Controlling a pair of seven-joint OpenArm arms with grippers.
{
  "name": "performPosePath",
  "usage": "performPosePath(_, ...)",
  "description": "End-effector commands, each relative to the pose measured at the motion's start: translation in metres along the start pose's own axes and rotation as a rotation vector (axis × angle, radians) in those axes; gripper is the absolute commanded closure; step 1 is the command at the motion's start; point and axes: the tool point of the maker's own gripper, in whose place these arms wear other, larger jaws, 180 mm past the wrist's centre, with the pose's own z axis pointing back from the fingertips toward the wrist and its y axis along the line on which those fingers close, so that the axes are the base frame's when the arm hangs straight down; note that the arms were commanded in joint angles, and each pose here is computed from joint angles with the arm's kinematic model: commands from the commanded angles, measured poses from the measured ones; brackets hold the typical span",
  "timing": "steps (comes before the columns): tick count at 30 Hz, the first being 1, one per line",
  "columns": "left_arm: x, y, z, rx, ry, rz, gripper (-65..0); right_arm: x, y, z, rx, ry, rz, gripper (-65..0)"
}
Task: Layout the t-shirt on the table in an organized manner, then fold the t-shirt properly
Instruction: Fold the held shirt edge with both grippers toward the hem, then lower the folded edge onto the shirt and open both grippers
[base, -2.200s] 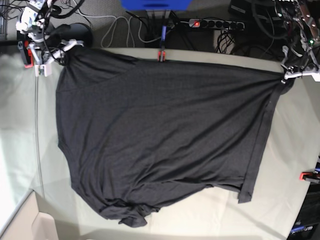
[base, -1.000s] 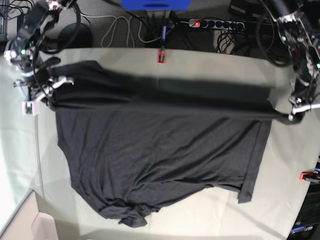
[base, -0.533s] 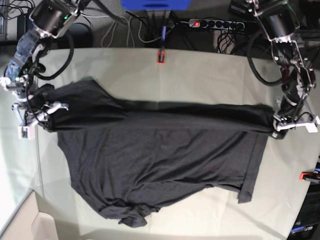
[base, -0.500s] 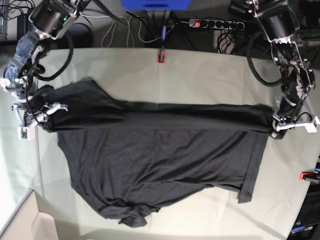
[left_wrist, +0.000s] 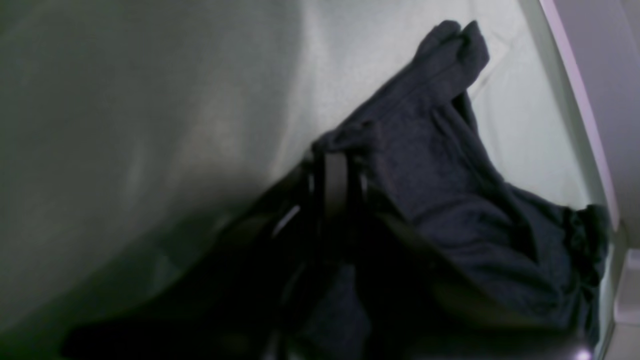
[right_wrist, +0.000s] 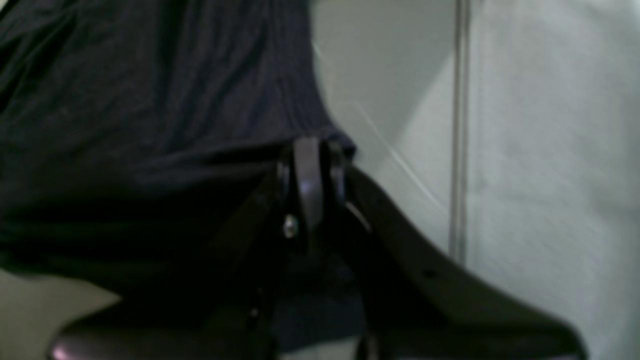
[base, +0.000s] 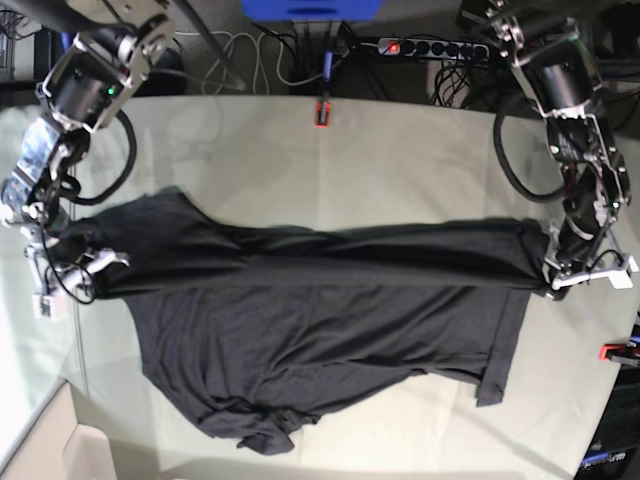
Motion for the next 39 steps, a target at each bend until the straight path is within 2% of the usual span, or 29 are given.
performPosePath(1,0.017,-0.008,-0.002,-0.019,-0.040,-0.001,0.0,0.024,-0.005,0.001,-0.004,-0.070,0.002,0.0)
performPosePath(6,0.013,-0.014,-0.014,-0.024,-0.013,0.026,0.0,0.023,0.006,-0.011,0.034,-0.046,0.014,0.0)
performPosePath(7,0.013,-0.015,-0.016,-0.021,-0.009,0.033,-1.9,0.023,0.008,-0.012,0.042,-0.037,0.031,0.0)
performPosePath(9,0.016,-0.009,-0.017,-0.008,-0.006,0.030,-9.2,0.021,0.018,-0.016,0.067,-0.020,0.065,0.0)
performPosePath(12,0.018,-0.008,-0.017,-0.004,-0.007,0.026,-24.9,0.020,0.015,-0.015,0.064,-0.007,0.086,0.0)
performPosePath(14,0.017,-0.005,-0.016,0.000,-0.005,0.023,-34.0,0.020,0.013,-0.015,0.062,-0.006,0.088,-5.0)
performPosePath(17,0.020,-0.005,-0.012,-0.008,-0.019,0.007,-42.9,0.021,0.011,-0.013,0.057,-0.007,0.089,-19.4)
performPosePath(20,0.022,0.000,-0.002,-0.010,-0.035,-0.013,-43.6,0.021,0.000,-0.008,0.036,-0.009,0.101,-32.3)
performPosePath(22,0.016,0.008,0.006,-0.001,-0.033,-0.026,-43.6,0.022,-0.005,0.001,0.017,-0.021,0.116,-36.3)
performPosePath(27,-0.018,0.037,0.016,0.051,0.024,-0.028,-43.6,0.018,-0.019,0.026,-0.052,-0.060,0.095,-36.5)
performPosePath(31,-0.039,0.053,0.012,0.089,0.080,-0.004,-43.6,0.000,-0.020,0.038,-0.070,-0.039,0.101,-36.5)
performPosePath(35,-0.037,0.041,0.007,0.068,0.082,0.002,-43.6,-0.017,-0.015,0.043,-0.066,-0.010,0.094,-36.5)
performPosePath(39,-0.050,0.023,0.002,0.031,0.115,-0.061,-43.6,-0.035,-0.014,0.047,-0.065,0.021,0.090,-36.5)
